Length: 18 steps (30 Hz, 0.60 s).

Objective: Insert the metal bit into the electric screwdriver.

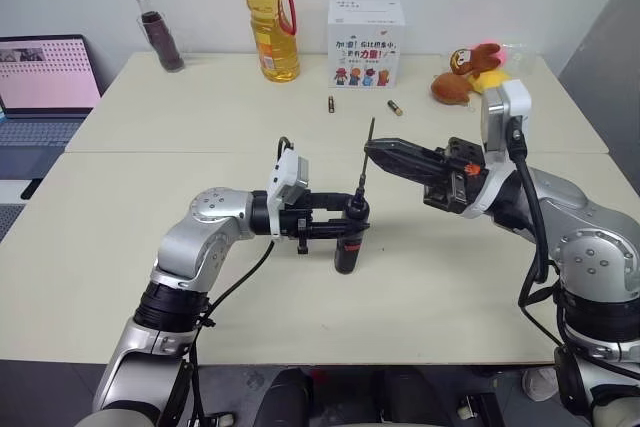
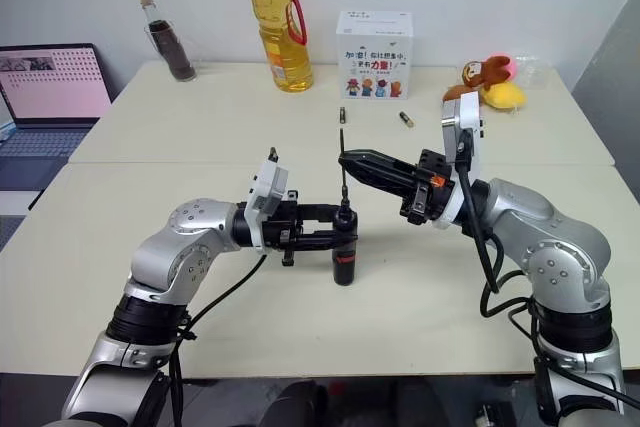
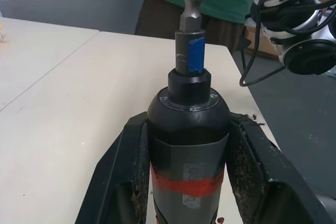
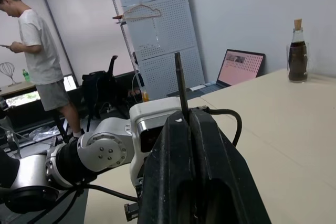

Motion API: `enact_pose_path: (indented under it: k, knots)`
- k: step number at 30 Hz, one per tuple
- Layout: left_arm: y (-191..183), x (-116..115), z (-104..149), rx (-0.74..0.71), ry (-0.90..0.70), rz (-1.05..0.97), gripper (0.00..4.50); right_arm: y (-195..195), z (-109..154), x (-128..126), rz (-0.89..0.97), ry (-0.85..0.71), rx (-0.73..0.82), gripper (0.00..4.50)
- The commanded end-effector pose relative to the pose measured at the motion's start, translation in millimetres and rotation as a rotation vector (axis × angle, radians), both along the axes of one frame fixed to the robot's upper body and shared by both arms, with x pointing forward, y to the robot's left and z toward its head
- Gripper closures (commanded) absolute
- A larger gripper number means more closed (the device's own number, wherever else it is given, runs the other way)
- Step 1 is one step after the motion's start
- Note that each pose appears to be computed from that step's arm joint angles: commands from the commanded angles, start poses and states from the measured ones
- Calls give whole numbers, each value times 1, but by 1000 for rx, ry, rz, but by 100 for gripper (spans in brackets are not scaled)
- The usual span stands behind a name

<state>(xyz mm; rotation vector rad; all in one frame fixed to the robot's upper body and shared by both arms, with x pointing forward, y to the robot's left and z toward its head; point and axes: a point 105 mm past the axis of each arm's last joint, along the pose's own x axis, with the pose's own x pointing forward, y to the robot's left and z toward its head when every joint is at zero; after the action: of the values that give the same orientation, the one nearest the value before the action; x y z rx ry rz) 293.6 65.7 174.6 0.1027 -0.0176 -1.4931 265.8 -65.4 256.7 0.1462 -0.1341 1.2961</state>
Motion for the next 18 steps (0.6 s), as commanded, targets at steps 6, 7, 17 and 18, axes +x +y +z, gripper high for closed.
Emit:
enact_pose_path:
  k: [6,7,17,18]
  knots:
    - [1,-2,9,-14,-57,12,283,8,-36,1,10,116,-114,447]
    - [1,-2,8,-14,-58,12,283,9,-36,2,9,116,-116,447]
    - [1,-3,7,-15,-61,20,283,10,-47,1,20,118,-171,447]
    - [1,-3,7,-15,-62,20,283,11,-47,1,21,119,-174,447]
